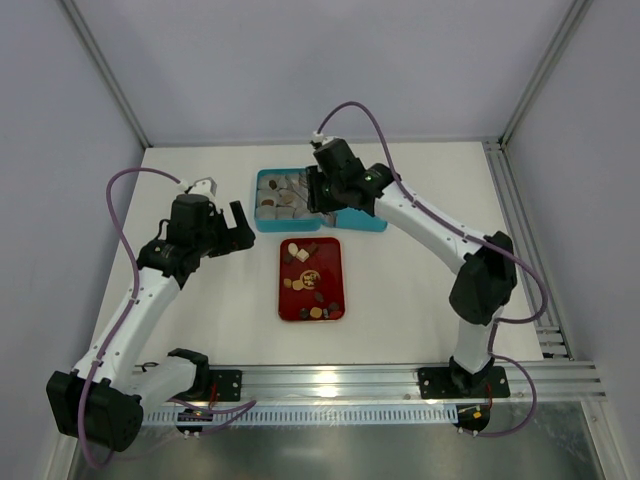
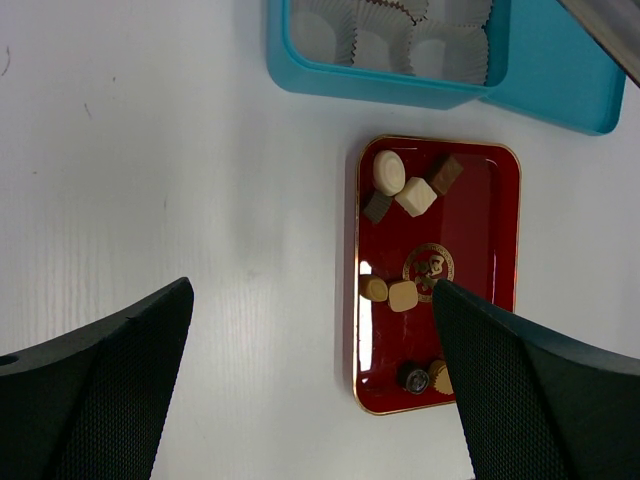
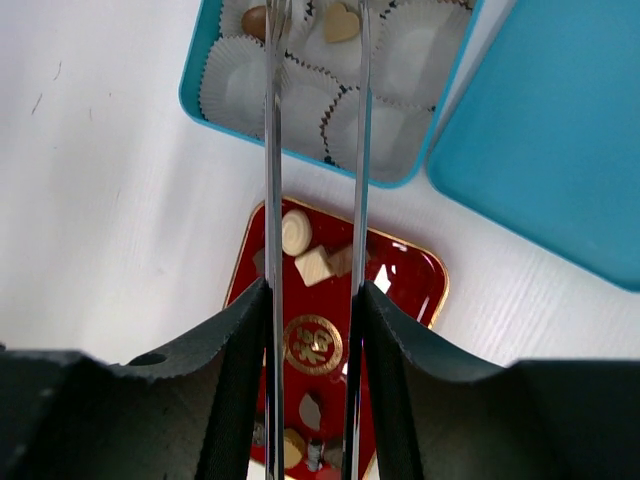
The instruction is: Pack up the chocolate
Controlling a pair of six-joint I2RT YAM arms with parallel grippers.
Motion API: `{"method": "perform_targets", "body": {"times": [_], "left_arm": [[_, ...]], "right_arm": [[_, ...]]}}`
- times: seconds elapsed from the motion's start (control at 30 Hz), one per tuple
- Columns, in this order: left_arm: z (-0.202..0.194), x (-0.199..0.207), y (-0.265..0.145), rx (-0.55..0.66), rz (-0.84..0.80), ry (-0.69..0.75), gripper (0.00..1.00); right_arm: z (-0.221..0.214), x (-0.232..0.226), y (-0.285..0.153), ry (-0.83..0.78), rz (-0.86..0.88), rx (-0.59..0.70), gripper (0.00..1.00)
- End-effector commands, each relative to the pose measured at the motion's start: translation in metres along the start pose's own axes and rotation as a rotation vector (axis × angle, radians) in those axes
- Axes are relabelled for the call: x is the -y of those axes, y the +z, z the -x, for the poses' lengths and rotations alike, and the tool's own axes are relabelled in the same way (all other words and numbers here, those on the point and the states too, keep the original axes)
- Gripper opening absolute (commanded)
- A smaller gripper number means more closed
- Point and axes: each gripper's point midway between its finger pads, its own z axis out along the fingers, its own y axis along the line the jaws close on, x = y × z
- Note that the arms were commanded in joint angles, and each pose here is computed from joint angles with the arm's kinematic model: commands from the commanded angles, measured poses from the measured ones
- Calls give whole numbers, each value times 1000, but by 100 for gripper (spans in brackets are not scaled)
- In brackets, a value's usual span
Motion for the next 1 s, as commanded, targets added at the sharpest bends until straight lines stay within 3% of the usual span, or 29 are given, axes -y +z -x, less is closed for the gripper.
{"method": "perform_targets", "body": {"times": [0.0, 0.23, 0.47, 0.7, 0.97], "left_arm": [[4, -1, -2, 15, -3, -1, 100], [4, 0, -2, 16, -5, -2, 100], [4, 0, -2, 18, -6, 0, 100], [3, -1, -1, 13, -2, -3, 100], [3, -1, 0, 11, -2, 0, 100]], "right_arm": [[20, -4, -56, 18, 42, 110, 43], [-39, 10, -100, -4, 23, 77, 43], [-108, -8, -130, -30, 71, 7, 43], [-158, -29, -130, -79, 104, -82, 42], [-177, -40, -119, -128, 97, -142, 42]]}}
